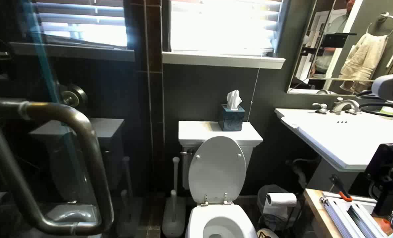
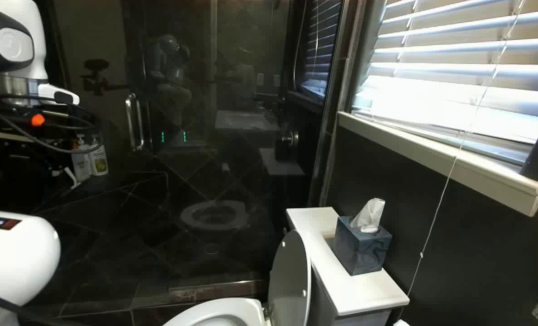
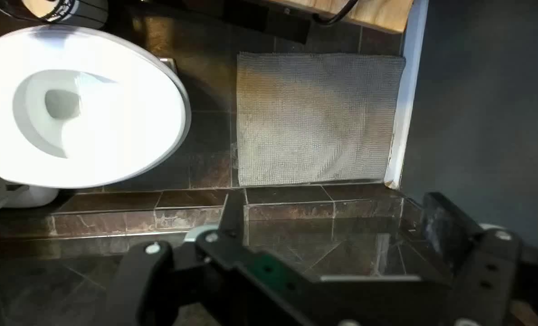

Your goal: Close the toilet lid

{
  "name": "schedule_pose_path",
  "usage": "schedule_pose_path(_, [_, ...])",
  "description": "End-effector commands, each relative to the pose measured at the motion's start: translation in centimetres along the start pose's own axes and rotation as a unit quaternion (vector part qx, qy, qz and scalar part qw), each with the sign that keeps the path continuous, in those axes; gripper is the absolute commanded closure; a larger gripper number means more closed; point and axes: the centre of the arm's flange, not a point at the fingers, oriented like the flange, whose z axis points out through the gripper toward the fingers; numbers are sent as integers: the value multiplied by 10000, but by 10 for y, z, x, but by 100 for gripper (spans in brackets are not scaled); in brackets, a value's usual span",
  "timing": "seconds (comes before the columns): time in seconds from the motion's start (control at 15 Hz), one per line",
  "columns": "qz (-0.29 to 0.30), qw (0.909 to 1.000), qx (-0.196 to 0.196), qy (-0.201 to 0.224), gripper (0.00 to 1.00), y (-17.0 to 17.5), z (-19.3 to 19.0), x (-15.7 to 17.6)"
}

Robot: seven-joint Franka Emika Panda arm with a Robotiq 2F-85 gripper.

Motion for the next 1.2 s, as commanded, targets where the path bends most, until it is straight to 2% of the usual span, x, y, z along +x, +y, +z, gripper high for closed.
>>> schedule_pose_path(0.0, [0,10000,0,0,0,0,0,0])
schedule_pose_path(0.4, [0,10000,0,0,0,0,0,0])
schedule_pose_path(0.47, [241,9997,100,42,0,11,-1,7])
schedule_pose_path(0.53, [492,9984,265,61,0,29,-1,15])
schedule_pose_path(0.73, [1334,9901,403,148,0,96,7,28])
schedule_pose_path(0.93, [2171,9749,387,292,0,171,22,25])
schedule_pose_path(1.07, [2680,9622,-54,489,0,219,35,24])
schedule_pose_path(1.13, [2746,9589,-345,621,0,240,38,24])
